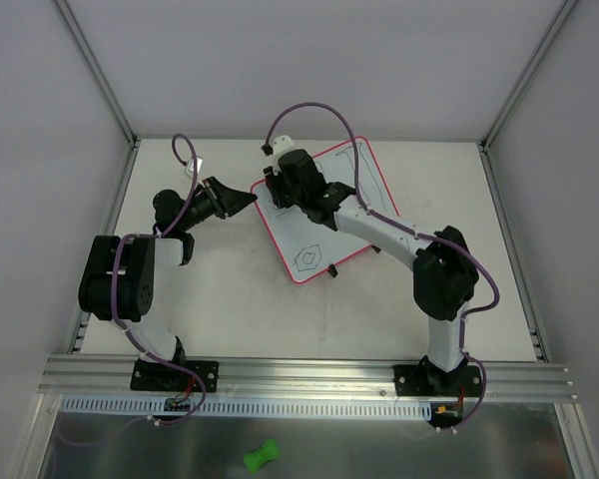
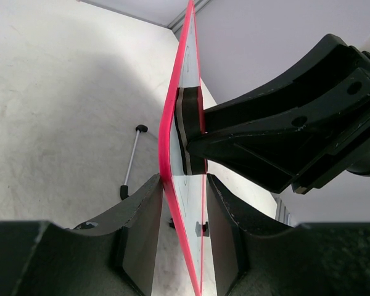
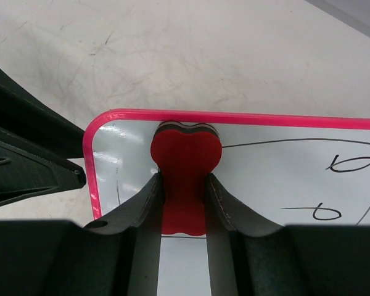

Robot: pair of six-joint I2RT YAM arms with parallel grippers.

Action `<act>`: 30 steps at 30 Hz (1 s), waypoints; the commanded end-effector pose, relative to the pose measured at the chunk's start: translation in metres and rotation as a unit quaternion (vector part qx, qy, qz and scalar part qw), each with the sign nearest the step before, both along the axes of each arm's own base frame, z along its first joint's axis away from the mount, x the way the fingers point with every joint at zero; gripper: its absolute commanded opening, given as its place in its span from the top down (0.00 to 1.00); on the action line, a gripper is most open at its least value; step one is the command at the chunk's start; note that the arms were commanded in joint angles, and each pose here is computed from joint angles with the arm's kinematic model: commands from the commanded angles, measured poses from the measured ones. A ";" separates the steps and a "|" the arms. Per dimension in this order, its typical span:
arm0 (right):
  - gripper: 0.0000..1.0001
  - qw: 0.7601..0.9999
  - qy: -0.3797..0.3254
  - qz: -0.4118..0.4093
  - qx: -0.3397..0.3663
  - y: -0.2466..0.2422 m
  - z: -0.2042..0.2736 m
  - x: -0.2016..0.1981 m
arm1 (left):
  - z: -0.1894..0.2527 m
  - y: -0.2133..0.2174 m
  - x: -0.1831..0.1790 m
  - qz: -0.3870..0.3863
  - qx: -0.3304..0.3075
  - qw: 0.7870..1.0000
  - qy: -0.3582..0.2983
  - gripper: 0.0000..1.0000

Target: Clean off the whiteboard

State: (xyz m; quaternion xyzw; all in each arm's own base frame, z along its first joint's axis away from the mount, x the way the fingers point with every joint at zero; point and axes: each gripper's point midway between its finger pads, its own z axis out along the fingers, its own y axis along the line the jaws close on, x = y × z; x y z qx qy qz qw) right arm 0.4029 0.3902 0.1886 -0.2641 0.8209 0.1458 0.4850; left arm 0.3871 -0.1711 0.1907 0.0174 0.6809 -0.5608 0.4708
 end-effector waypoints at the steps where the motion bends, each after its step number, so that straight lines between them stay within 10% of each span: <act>1: 1.00 0.999 -0.027 0.008 -0.028 -0.003 0.011 -0.009 | 0.028 -0.001 -0.006 -0.015 0.005 0.997 -0.074 0.66; 17: 1.00 0.997 -0.026 0.036 -0.058 0.020 -0.013 -0.045 | 0.029 -0.001 -0.009 -0.012 0.003 0.997 -0.071 0.66; 30: 1.00 0.995 -0.011 -0.091 -0.035 -0.044 -0.016 -0.011 | 0.029 -0.001 -0.011 -0.013 0.005 0.997 -0.074 0.66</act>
